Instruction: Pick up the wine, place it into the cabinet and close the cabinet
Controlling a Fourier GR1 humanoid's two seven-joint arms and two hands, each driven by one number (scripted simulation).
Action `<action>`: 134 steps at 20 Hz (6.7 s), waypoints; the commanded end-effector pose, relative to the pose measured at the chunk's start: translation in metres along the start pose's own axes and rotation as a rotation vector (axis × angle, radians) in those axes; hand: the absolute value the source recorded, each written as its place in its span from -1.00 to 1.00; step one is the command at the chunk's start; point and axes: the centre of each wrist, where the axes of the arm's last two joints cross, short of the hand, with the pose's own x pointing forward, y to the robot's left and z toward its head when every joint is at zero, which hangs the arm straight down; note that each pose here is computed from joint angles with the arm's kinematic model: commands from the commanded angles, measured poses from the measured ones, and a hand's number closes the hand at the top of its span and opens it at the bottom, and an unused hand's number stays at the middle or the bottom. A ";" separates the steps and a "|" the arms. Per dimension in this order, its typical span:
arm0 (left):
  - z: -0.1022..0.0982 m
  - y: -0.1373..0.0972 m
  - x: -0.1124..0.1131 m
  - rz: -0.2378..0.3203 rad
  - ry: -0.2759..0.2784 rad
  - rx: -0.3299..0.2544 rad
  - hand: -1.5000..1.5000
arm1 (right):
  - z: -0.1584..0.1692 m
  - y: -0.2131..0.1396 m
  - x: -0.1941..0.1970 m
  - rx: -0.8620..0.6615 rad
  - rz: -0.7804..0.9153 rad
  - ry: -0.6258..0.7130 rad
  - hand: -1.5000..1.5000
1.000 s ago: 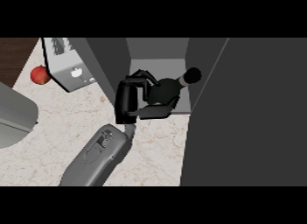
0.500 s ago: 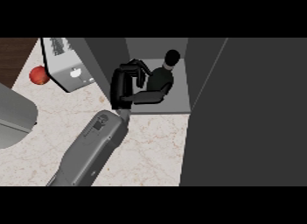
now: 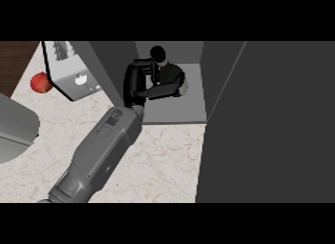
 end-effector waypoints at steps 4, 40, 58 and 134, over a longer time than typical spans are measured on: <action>-0.028 -0.009 0.010 -0.016 -0.023 0.020 1.00 | 0.007 -0.004 0.007 0.048 -0.050 -0.029 -1.00; -0.045 0.024 -0.007 -0.018 -0.013 0.174 1.00 | 0.005 0.011 0.007 0.102 -0.055 -0.047 -1.00; -0.023 0.019 -0.031 -0.179 0.024 0.163 -1.00 | -0.008 0.015 -0.003 0.092 -0.063 -0.051 -1.00; 0.195 -0.004 0.026 0.158 -0.061 0.049 -1.00 | 0.010 0.014 0.023 0.034 -0.033 -0.036 -1.00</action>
